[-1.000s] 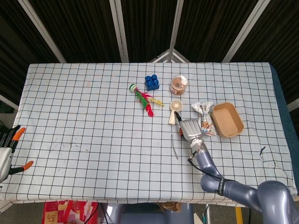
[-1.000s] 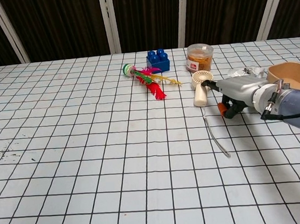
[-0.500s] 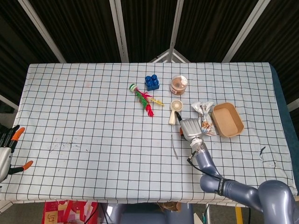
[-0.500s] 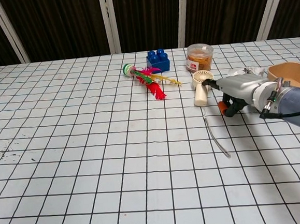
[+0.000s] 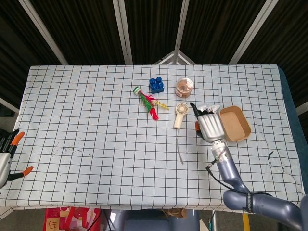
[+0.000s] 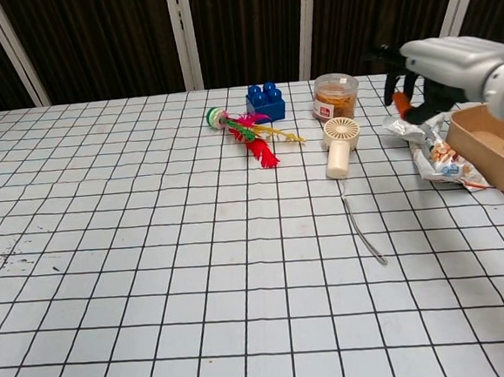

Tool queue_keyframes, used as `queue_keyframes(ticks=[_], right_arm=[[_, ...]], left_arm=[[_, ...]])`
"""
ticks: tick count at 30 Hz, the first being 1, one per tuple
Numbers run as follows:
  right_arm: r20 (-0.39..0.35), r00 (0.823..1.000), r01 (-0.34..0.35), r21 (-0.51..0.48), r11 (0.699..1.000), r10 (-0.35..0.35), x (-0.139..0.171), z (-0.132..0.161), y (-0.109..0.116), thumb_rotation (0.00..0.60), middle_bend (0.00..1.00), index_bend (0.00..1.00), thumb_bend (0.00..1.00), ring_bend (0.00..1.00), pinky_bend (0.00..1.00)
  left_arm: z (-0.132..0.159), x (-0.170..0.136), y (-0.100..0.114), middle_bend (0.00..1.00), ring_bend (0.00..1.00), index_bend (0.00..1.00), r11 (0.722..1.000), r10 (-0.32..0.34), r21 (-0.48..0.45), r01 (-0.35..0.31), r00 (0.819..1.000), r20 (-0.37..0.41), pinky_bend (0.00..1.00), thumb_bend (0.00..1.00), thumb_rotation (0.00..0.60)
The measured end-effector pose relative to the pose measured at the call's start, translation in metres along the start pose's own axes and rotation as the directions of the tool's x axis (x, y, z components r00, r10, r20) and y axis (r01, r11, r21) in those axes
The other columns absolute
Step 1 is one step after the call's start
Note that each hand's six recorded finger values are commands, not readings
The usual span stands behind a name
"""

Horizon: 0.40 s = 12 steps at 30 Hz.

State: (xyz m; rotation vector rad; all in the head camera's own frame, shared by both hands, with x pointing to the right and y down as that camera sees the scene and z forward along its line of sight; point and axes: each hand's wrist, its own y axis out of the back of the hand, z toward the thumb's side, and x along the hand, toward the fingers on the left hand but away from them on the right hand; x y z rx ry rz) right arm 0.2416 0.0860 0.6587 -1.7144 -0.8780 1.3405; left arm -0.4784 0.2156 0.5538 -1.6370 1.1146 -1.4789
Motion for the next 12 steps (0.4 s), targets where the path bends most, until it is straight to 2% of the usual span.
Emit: queue_keyframes(ticks=[2,4,8,12], right_arm=[[0.009,1.0,0.0,0.015,1.0,0.0,0.022,-0.017,0.006,0.6,0.05,0.0,0.52,0.02,0.06],[0.025,1.0,-0.01,0.034,0.999,0.009,0.046,-0.035,0.009,0.6,0.0,0.0,0.47,0.0,0.01],[0.082,0.996,-0.03,0.083,0.996,0.023,0.107,-0.077,0.018,0.6,0.0,0.0,0.43,0.0,0.0],[0.118,0.993,-0.025,0.083,0.996,0.015,0.157,-0.1,0.021,0.6,0.0,0.0,0.42,0.0,0.0]], left_arm=[[0.0,-0.001,0.0,0.0,0.0,0.0,1.0,0.001,0.002,-0.001,1.0,0.001,0.0,0.03,0.6],[0.001,-0.001,0.001,0.0,0.0,0.0,1.0,0.004,0.007,-0.004,1.0,0.004,0.0,0.03,0.6],[0.001,-0.003,0.001,0.0,0.0,0.0,1.0,0.011,0.029,-0.011,1.0,0.009,0.0,0.03,0.6],[0.001,-0.003,-0.001,0.0,0.0,0.0,0.998,0.018,0.063,-0.018,1.0,0.008,0.0,0.03,0.6]])
